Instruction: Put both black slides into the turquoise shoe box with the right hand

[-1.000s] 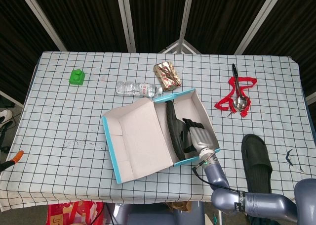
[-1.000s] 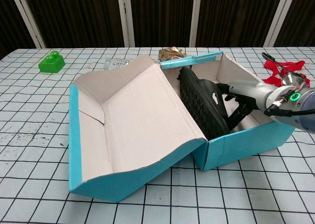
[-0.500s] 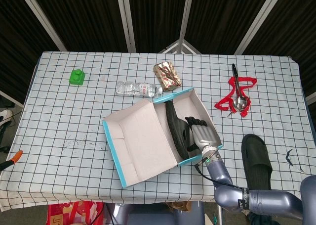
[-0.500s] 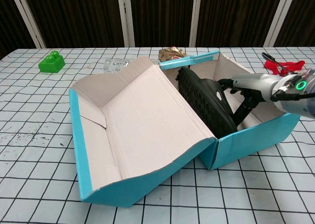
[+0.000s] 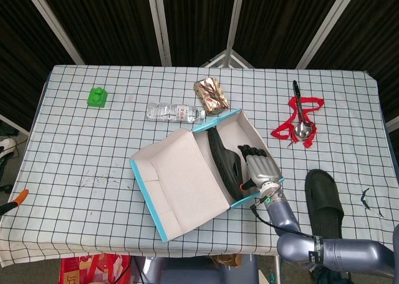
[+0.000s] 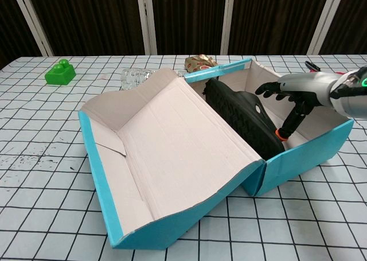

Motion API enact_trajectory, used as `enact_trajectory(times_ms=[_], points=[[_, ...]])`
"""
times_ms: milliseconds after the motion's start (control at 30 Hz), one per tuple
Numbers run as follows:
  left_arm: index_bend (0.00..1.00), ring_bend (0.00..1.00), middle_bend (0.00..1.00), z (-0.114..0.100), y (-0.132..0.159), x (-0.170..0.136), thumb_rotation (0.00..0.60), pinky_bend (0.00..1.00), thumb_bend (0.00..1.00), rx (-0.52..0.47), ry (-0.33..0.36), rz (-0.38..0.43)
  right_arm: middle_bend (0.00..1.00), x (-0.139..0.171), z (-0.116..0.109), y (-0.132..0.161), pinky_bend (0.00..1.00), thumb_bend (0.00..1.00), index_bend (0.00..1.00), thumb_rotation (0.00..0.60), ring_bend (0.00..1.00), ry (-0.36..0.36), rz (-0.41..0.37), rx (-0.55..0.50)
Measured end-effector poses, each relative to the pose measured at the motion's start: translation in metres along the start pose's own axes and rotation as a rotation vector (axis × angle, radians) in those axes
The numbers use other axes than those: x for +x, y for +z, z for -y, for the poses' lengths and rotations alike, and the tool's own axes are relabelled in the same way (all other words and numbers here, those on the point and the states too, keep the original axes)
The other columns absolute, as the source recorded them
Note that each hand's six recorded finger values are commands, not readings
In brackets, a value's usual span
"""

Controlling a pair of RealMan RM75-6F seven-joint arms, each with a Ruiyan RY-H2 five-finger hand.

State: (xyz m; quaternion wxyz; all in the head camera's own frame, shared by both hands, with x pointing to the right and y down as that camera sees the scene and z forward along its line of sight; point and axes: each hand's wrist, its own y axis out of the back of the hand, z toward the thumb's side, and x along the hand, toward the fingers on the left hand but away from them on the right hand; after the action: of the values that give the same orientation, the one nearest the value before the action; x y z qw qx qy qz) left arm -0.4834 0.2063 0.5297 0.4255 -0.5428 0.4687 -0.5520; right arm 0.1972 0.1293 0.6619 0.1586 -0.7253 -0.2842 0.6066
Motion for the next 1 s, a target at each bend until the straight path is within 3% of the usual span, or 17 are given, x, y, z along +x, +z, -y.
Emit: enact_trajectory(times_ms=[333, 667, 800, 900, 1000], points=[[0.16, 0.00, 0.08, 0.000, -0.001, 0.001, 0.600, 0.09, 0.24, -0.004, 0.000, -0.005, 0.03, 0.008, -0.012, 0.001, 0.04, 0.25, 0.00, 0.600, 0.06, -0.010, 0.000, -0.005], [0.16, 0.00, 0.08, 0.001, -0.002, 0.001, 0.600, 0.09, 0.24, -0.006, 0.000, -0.007, 0.05, 0.026, -0.026, -0.003, 0.33, 0.25, 0.01, 0.600, 0.25, -0.038, 0.021, -0.046], [0.16, 0.00, 0.08, 0.001, -0.002, 0.002, 0.600, 0.09, 0.24, -0.007, -0.002, -0.008, 0.10, 0.034, -0.033, -0.010, 0.41, 0.25, 0.05, 0.600, 0.31, -0.032, 0.054, -0.090], [0.16, 0.00, 0.08, 0.001, -0.002, 0.002, 0.600, 0.09, 0.24, -0.006, -0.002, -0.008, 0.20, 0.040, -0.042, -0.017, 0.42, 0.25, 0.12, 0.600, 0.35, -0.040, 0.065, -0.134], [0.16, 0.00, 0.08, 0.001, -0.002, 0.002, 0.600, 0.09, 0.24, -0.006, 0.000, -0.009, 0.22, 0.044, -0.051, -0.026, 0.42, 0.25, 0.18, 0.600, 0.37, -0.065, 0.065, -0.171]])
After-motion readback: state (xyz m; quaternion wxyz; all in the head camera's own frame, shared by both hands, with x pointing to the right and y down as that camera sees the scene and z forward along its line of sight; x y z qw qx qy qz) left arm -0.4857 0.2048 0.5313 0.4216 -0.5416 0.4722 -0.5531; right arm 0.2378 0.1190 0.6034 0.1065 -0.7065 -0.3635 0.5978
